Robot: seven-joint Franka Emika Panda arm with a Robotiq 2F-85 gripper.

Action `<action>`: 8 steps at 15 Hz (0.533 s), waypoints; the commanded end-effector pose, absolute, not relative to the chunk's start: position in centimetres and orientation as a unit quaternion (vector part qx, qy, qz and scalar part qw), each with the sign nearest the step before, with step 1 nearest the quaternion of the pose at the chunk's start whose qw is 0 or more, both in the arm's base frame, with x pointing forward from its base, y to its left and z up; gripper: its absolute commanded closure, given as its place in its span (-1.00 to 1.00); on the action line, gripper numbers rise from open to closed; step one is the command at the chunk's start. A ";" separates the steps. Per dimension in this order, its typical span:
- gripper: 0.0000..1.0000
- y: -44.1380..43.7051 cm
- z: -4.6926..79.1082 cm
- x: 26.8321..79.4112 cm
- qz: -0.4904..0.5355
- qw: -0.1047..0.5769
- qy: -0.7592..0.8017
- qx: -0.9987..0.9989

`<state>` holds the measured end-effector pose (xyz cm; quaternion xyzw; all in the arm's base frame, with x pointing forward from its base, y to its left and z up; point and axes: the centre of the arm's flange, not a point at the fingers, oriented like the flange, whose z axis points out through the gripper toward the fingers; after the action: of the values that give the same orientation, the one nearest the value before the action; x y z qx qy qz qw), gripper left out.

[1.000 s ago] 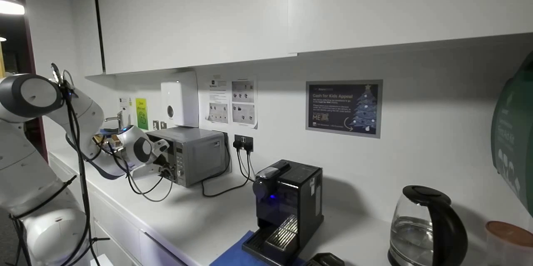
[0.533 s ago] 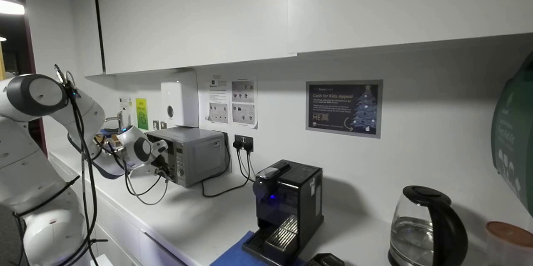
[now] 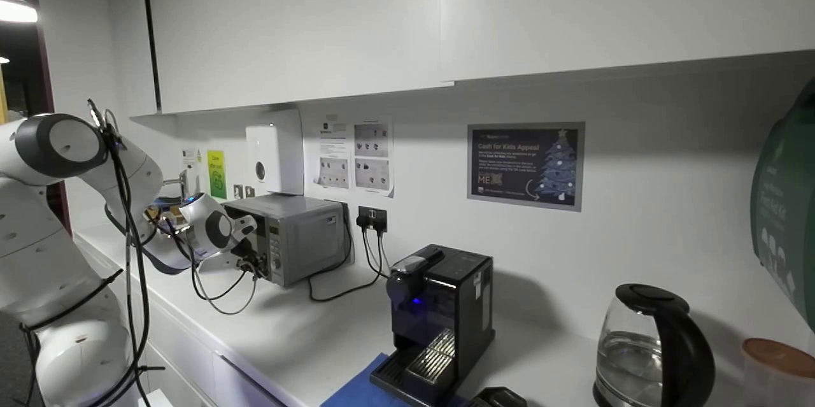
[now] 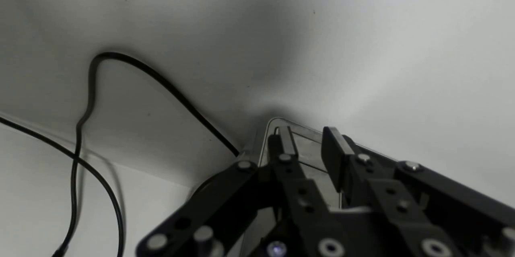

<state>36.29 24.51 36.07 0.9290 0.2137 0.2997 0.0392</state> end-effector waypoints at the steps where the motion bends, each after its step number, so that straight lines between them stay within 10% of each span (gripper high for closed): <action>1: 0.44 24.5 36.1 36.3 0.300 0.039 0.214 0.929; 8: -0.67 25.5 35.0 35.9 0.319 0.061 0.184 0.928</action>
<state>36.08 24.73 35.84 0.9305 0.2076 0.2989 0.0423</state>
